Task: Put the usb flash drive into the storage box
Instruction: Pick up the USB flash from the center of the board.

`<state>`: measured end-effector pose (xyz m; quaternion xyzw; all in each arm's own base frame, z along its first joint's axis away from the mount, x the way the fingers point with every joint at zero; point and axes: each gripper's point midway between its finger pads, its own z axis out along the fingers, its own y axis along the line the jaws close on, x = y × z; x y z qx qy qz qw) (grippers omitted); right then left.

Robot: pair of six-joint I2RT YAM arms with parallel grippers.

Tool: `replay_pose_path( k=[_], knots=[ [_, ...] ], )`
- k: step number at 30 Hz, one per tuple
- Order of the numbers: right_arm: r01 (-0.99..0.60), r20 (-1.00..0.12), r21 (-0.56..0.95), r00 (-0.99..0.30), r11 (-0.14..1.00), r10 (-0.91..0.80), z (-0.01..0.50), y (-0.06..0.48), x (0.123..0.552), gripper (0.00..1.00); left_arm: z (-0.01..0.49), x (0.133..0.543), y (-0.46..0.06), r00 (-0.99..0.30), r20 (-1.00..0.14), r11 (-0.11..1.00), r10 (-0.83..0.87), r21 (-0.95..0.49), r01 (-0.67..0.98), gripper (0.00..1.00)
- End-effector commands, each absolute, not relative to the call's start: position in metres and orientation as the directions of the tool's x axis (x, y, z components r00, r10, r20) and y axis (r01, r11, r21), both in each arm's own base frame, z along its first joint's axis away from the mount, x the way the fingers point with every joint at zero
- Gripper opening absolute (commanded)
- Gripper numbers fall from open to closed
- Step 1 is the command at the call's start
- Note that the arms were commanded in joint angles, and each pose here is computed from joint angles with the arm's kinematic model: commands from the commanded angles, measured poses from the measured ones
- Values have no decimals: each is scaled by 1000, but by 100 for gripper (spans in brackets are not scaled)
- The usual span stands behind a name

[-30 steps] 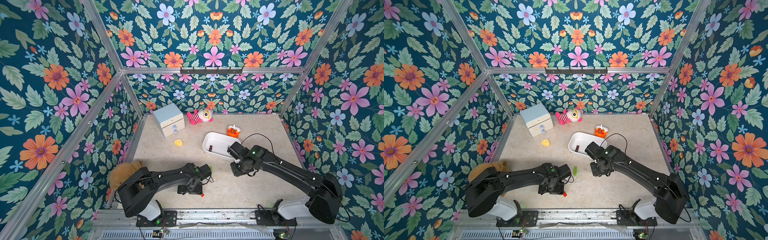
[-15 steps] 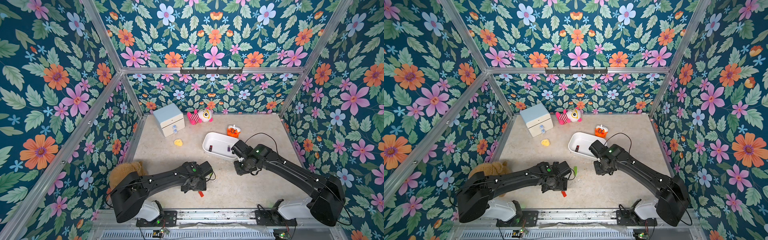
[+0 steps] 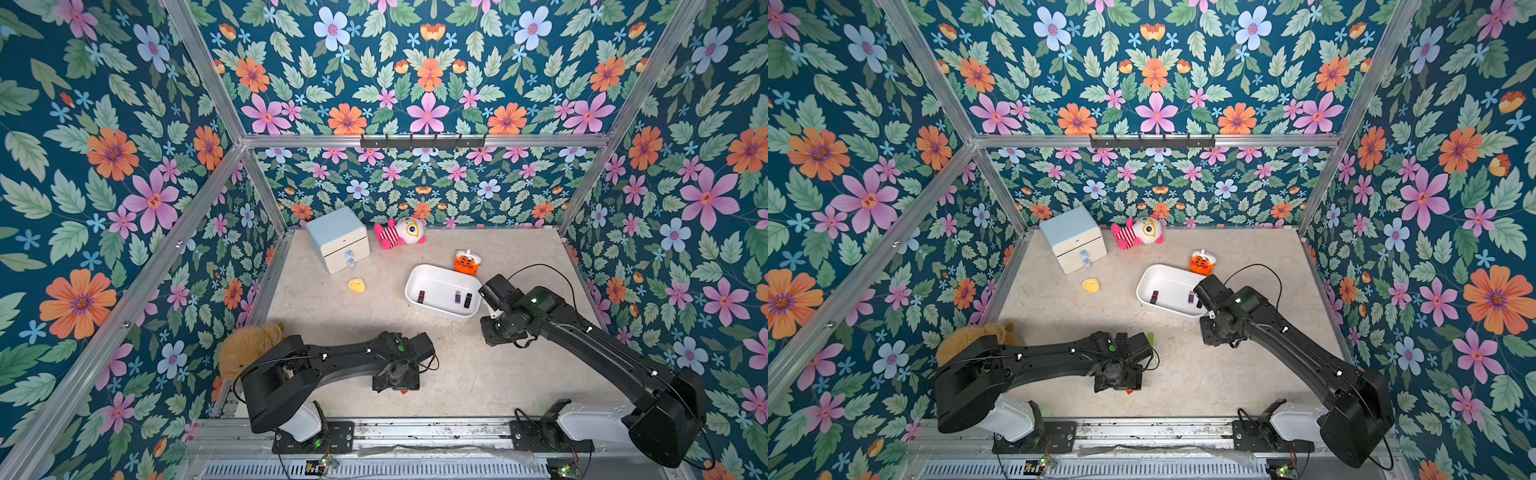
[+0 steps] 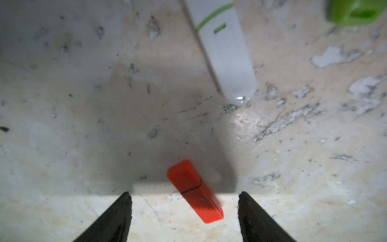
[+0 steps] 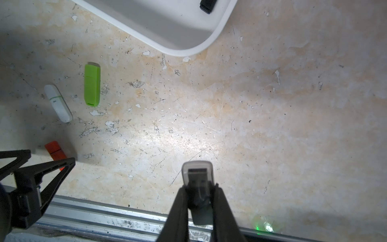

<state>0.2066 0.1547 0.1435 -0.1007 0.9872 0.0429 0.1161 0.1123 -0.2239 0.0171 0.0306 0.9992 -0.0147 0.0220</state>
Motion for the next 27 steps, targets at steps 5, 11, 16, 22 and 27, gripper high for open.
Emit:
replay_pose_path(
  k=[5, 11, 16, 22, 27],
  knots=[
    [-222, -231, 60, -952, 973, -203, 144, 153, 203, 0, 14, 106, -215, -998, -33, 999, 48, -1, 48, 65],
    [-223, -230, 67, -952, 972, -203, 144, 154, 202, 0, 12, 107, -212, -998, -38, 999, 49, 7, 49, 46],
    [-225, -230, 71, -952, 972, -203, 145, 156, 203, 0, 6, 107, -210, -998, -39, 998, 56, 11, 56, 44],
    [-229, -234, 81, -950, 970, -205, 146, 159, 205, 0, 1, 106, -214, -997, -29, 998, 68, 6, 67, 32],
    [-230, -236, 92, -950, 969, -203, 146, 162, 207, 0, -2, 104, -212, -997, -20, 997, 71, 9, 71, 23]
  ],
)
